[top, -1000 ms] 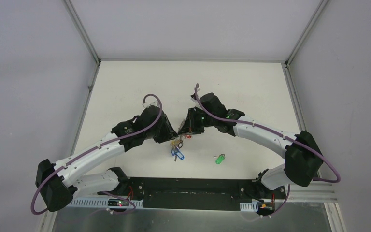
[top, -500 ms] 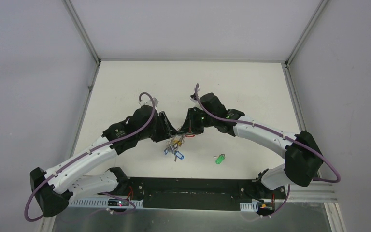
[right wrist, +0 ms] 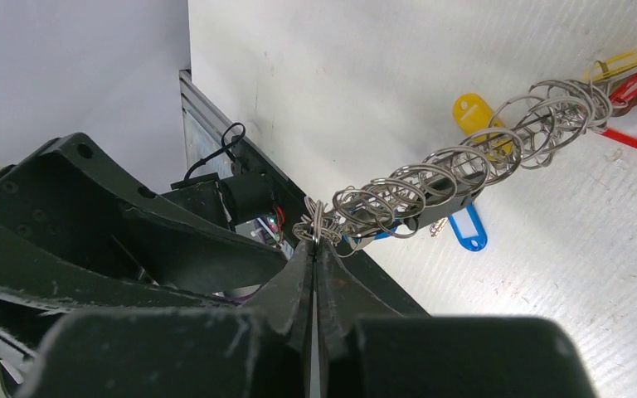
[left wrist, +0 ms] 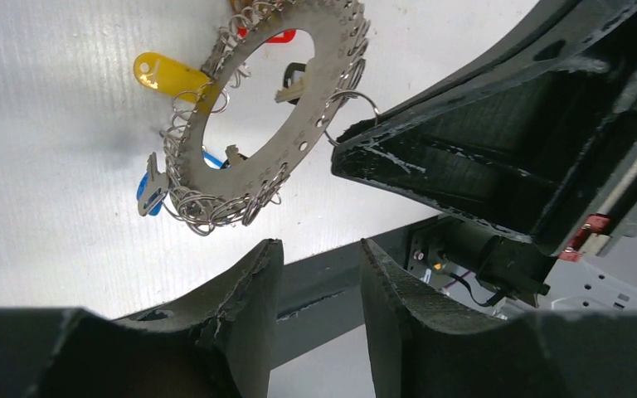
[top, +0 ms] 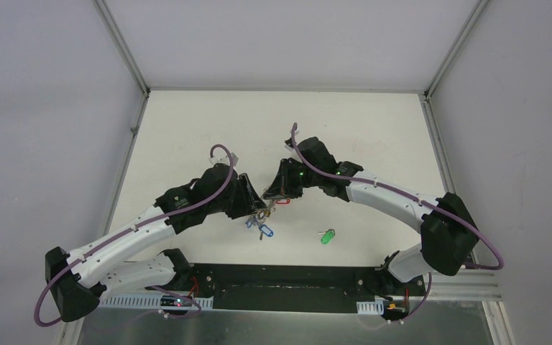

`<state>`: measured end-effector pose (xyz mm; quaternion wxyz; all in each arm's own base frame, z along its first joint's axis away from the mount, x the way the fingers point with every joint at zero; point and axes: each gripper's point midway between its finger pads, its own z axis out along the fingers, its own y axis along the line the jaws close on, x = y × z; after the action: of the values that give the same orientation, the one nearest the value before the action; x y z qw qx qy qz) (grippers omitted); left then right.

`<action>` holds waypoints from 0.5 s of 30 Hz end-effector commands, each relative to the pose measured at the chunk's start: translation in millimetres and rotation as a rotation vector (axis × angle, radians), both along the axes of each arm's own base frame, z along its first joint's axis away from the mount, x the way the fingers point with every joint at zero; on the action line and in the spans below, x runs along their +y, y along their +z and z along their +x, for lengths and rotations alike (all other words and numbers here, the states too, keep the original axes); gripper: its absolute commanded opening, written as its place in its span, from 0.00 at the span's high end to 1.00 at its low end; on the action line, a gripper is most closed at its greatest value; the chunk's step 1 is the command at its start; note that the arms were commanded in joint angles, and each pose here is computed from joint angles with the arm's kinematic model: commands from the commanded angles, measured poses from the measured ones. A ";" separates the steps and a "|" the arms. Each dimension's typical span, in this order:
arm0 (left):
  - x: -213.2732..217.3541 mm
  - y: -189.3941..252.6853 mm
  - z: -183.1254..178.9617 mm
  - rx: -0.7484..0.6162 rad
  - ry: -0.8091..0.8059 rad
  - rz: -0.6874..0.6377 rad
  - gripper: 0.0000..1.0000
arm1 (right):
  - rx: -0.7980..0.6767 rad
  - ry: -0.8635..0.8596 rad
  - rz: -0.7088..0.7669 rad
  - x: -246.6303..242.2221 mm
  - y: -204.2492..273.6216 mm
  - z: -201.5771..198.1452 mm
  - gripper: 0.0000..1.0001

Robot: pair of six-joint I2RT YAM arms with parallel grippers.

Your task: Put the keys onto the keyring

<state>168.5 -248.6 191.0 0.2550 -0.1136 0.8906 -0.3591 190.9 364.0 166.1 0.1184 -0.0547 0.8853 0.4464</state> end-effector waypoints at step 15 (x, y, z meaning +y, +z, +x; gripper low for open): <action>1.5 -15.5 21.1 -0.028 0.100 0.044 0.55 | -0.038 0.014 0.101 10.6 26.8 4.7 1.00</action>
<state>178.7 -243.0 167.5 0.2594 -0.1380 0.9014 -0.3182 191.4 364.7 168.0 0.1174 -0.0539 0.8832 0.4509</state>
